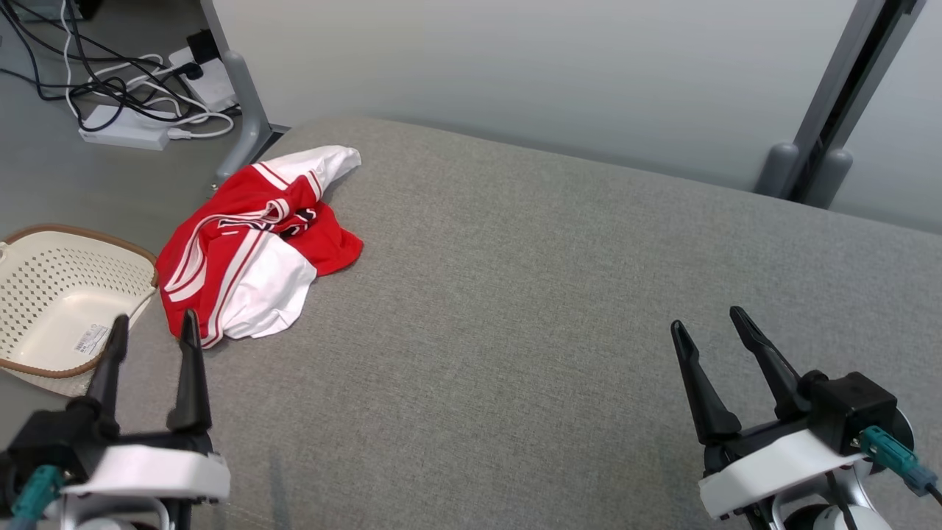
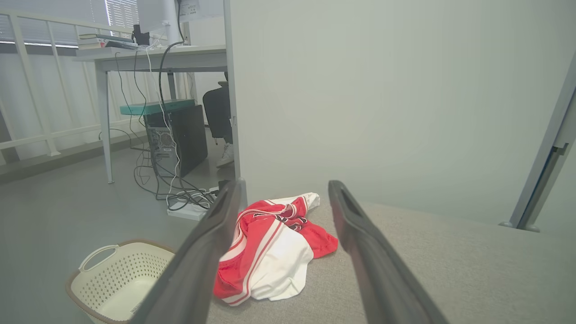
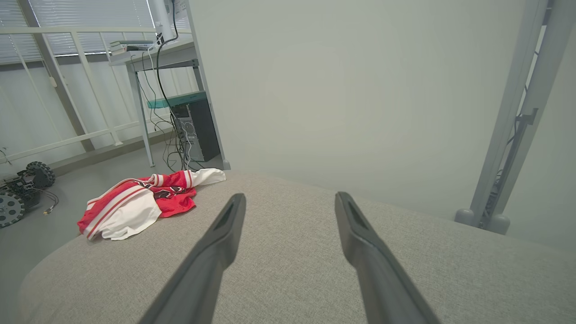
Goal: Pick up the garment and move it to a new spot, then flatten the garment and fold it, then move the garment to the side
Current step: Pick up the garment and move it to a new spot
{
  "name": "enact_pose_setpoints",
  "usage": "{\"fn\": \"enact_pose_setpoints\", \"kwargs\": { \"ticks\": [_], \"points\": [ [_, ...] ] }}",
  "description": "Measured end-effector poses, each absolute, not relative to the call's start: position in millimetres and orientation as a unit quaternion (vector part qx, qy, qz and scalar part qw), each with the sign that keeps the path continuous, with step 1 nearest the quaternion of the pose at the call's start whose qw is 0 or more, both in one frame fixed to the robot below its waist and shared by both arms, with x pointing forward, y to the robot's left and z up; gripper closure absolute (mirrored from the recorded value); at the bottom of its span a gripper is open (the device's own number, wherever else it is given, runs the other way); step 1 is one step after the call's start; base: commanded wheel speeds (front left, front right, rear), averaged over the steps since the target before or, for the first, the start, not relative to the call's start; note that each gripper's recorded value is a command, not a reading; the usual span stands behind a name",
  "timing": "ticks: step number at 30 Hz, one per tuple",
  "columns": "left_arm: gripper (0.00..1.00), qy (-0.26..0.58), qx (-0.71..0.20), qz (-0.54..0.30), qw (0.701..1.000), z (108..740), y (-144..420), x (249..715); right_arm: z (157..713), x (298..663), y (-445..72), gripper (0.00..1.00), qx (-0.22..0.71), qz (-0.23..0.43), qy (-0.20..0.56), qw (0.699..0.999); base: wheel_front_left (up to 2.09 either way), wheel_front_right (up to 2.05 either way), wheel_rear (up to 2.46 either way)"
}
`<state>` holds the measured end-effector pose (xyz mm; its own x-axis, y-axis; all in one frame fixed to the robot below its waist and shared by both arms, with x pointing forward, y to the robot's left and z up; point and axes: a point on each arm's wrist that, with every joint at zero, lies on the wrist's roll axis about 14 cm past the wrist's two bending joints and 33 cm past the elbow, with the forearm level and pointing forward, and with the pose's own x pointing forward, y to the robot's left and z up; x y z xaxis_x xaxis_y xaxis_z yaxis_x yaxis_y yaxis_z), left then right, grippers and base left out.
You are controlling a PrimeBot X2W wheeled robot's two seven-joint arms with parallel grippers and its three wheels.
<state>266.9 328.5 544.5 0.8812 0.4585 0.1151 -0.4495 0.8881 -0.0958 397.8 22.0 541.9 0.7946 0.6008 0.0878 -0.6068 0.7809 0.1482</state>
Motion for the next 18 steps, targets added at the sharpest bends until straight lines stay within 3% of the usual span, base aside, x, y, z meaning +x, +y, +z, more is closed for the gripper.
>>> {"fn": "enact_pose_setpoints", "kwargs": {
  "ticks": [7, 18],
  "points": [
    [0.0, -0.084, -0.033, 0.225, 0.97, 562, 343, 308, 542, 411, 22, 0.0, 0.083, 0.319, -0.019, 0.944, 0.0, 0.0, 0.0],
    [0.0, 0.087, -0.075, 0.226, 0.967, 460, 370, 378, 509, 447, -4, 0.0, 0.077, 0.29, 0.012, 0.954, 0.0, 0.0, 0.0]
  ]
}}
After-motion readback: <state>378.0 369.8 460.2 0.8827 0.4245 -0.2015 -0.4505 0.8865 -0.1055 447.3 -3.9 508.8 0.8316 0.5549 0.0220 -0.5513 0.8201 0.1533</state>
